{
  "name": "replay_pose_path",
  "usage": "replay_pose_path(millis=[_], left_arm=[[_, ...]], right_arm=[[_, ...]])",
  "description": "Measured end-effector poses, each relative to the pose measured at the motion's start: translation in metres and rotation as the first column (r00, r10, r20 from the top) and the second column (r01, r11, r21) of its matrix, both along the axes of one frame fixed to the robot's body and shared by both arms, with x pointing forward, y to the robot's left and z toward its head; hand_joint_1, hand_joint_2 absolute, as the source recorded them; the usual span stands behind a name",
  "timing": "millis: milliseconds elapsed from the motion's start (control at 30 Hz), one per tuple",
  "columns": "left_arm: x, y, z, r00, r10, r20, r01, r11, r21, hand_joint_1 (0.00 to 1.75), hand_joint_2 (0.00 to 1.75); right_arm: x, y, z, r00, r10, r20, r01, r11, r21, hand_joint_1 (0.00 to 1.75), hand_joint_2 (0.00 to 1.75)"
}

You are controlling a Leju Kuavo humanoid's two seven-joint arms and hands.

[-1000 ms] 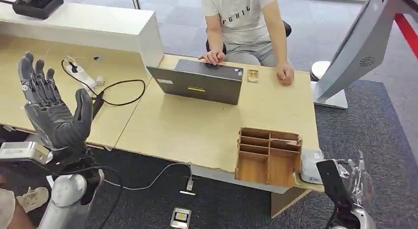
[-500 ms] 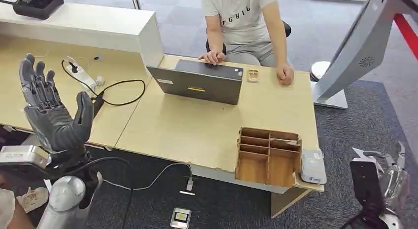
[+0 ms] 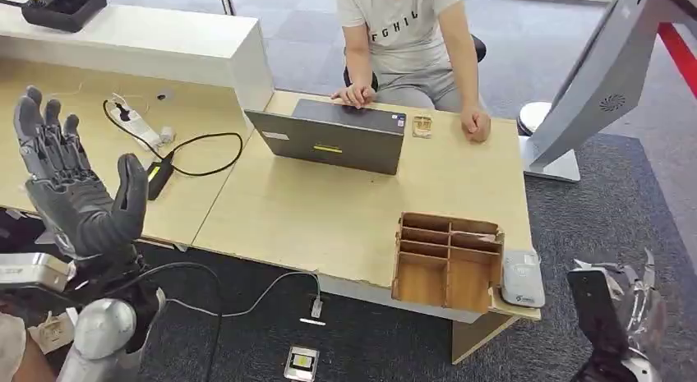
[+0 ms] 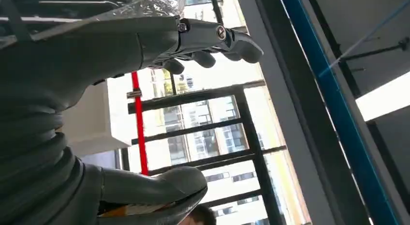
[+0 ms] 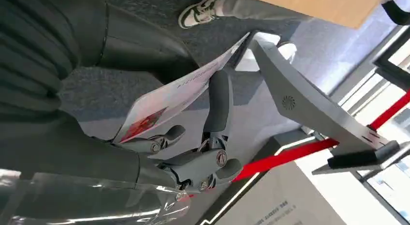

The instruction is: Pass the card to the sensor for recognition and then transmit it.

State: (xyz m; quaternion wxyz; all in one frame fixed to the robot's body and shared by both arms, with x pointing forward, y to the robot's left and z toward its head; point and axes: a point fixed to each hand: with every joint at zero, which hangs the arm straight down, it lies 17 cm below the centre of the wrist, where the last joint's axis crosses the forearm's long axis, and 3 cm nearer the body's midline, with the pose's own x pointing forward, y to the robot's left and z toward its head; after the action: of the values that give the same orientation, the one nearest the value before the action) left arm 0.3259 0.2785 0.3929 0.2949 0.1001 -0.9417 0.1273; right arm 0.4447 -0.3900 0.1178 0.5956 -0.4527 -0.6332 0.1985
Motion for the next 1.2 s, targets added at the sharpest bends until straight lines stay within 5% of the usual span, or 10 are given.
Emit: replay_pose_path(millis=[433,1200], left_arm=[[0.017,-0.028,-0.003,0.987,-0.157,-0.022,0.156,0.987,-0.039,0.00,1.75],[-0.015,-0.032,0.051,0.986,-0.070,0.149,0.058,0.995,0.084,0.00,1.75]], right_arm=[[-0.012,0.001,-0.073,0.983,-0.026,-0.181,0.026,1.000,-0.001,1.75,1.75],[-0.009,0.045,-0.111,0.951,0.084,-0.298,-0.102,0.994,-0.046,1.75,1.75]])
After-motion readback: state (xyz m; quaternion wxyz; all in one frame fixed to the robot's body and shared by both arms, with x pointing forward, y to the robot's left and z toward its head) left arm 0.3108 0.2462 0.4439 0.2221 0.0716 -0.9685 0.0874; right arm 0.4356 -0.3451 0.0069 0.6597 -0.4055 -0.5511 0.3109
